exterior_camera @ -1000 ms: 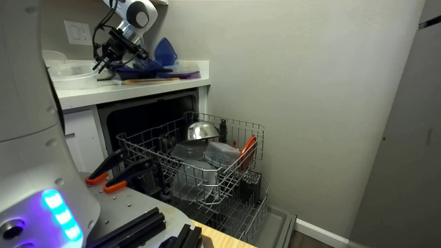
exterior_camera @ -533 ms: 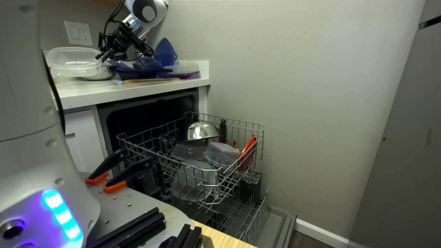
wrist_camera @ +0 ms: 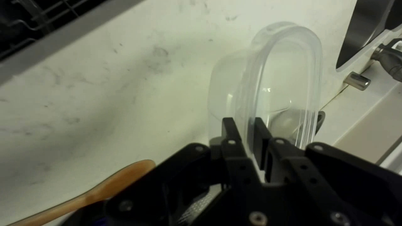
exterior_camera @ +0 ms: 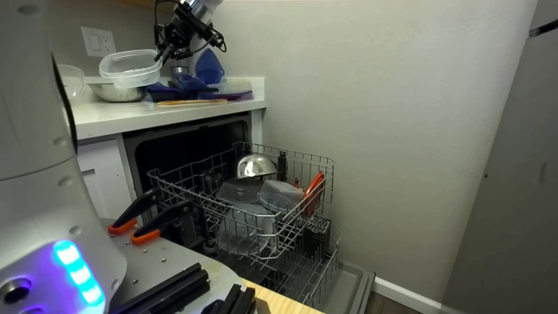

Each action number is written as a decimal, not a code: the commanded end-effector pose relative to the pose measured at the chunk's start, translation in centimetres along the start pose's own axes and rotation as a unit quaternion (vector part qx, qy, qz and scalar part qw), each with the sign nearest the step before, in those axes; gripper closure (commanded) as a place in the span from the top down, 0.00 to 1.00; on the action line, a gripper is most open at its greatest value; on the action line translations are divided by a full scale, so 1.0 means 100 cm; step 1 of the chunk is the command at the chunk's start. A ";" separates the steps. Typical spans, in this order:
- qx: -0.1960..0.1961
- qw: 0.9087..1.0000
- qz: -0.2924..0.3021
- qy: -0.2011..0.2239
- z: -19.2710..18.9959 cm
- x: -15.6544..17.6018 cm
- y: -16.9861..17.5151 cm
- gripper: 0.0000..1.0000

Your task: Pick up the clear bowl from the front of the counter and put it in the dishwasher.

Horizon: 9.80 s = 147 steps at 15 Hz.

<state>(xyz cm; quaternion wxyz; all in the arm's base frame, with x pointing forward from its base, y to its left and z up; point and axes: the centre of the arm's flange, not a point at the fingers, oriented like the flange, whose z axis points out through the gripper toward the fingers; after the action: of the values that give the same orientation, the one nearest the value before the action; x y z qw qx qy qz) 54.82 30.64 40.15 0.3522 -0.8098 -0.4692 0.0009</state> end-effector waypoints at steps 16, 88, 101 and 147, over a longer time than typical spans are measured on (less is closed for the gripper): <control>-0.396 0.891 0.087 -0.204 -0.038 -0.045 -0.066 0.04; -0.408 0.811 -0.253 -0.335 0.146 -0.105 0.061 0.04; -0.435 0.809 -0.279 -0.281 0.175 -0.149 0.081 0.04; -0.604 0.735 -0.279 -0.131 0.261 -0.213 0.086 0.04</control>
<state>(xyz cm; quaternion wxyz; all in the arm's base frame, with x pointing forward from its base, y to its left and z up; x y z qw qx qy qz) 42.28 27.04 9.64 -0.3176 -0.6766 -0.6076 -0.2687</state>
